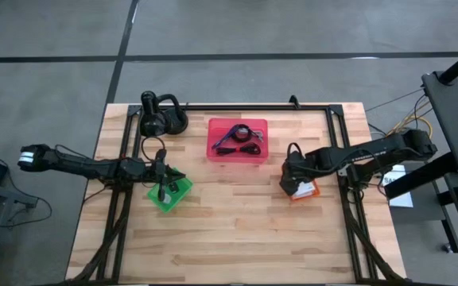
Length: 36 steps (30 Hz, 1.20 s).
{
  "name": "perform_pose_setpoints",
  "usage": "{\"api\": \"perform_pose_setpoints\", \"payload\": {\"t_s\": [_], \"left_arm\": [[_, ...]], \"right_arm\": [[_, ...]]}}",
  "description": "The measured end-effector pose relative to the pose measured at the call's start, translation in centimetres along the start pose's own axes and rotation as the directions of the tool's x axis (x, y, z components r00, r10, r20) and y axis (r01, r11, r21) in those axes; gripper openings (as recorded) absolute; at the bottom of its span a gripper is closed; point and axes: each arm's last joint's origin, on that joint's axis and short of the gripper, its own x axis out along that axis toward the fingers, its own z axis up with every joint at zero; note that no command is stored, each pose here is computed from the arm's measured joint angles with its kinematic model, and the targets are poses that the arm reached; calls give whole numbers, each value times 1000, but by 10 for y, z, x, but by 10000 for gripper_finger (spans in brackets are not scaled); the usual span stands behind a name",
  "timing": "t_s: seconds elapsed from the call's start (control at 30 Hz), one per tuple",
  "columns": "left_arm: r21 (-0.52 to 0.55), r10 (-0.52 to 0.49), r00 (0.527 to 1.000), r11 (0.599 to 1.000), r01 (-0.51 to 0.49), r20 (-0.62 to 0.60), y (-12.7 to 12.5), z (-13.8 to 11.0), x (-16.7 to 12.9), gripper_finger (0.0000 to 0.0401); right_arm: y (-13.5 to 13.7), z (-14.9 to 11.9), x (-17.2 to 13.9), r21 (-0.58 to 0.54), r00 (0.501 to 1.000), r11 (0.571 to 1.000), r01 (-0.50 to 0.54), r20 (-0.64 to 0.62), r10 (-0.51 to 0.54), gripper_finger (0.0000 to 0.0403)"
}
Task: Pick and place items into bin
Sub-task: Put the card reader box into the orange bin
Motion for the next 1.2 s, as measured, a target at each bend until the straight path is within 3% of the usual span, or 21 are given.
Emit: {"api": "perform_pose_setpoints", "payload": {"t_s": [0.53,0.8,1.2], "left_arm": [[0,0,1000,1000,0,0,0,0,0,0],[0,0,1000,1000,0,1,0,0,0,0],[-6,0,999,1000,1,36,0,13,-1,0]], "right_arm": [[-1,2,1,-13,997,999,44,60,-44,355],[4,1,14,34,997,997,75,-10,-75,377],[9,2,20,-47,989,991,126,-77,-130,400]]}}
